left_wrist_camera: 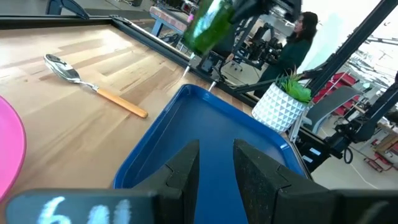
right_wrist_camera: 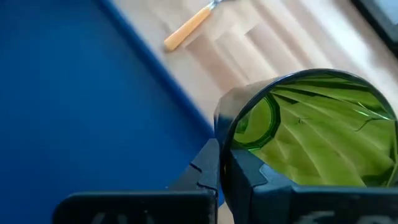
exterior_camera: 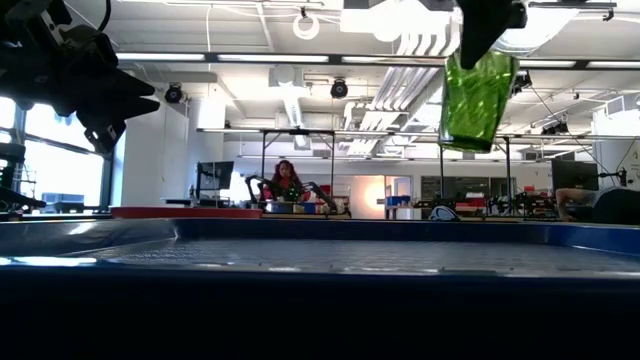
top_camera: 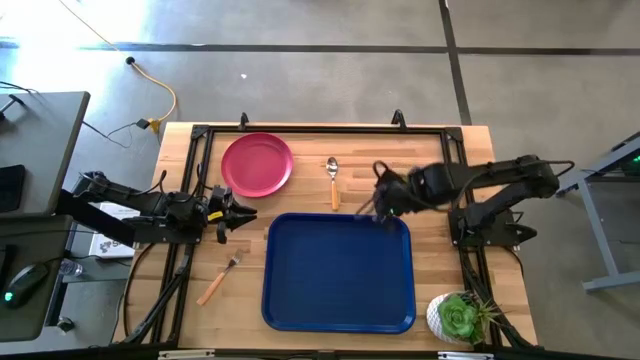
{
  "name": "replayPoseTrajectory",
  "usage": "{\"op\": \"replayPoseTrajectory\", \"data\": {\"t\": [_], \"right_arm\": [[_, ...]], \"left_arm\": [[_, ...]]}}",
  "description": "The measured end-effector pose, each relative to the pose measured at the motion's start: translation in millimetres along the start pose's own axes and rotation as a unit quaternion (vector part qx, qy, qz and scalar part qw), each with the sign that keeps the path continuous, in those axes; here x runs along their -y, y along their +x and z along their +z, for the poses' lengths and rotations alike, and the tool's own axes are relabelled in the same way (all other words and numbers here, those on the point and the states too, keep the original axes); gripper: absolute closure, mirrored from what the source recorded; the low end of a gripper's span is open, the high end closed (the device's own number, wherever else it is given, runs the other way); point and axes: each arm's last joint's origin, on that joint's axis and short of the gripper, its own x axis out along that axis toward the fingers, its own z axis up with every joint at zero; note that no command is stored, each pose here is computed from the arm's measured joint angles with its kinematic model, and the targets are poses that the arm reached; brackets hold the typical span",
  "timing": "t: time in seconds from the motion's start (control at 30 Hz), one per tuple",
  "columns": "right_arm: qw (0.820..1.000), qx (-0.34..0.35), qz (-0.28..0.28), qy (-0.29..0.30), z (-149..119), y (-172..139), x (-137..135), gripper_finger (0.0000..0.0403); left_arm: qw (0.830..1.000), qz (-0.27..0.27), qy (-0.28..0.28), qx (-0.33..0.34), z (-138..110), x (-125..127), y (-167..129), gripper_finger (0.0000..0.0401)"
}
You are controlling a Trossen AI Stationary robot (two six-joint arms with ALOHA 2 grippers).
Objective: Pick and place plate/cup/fork/spoon on tray
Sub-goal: Put the green cup on the blue tray
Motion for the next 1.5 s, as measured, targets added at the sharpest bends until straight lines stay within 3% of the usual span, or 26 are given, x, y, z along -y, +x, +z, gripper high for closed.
{"op": "replayPoseTrajectory", "data": {"t": [0.37, 0.97, 1.5], "right_arm": [[0.999, -0.002, 0.022, -0.028, -31.9, -8.0, -33.2, 0.0402], [0.996, -0.065, -0.011, -0.066, -68.5, 37.4, -97.4, 0.0402], [0.992, -0.072, -0.024, 0.097, -68.9, 46.1, -103.3, 0.0402]], "left_arm": [[1.000, 0.000, 0.000, 0.000, 0.0, 0.0, 0.0, 0.0311], [1.000, 0.001, 0.000, 0.001, -0.1, -0.1, 0.0, 0.0311], [1.000, 0.000, 0.000, 0.000, 0.0, -0.1, 0.0, 0.0311]]}}
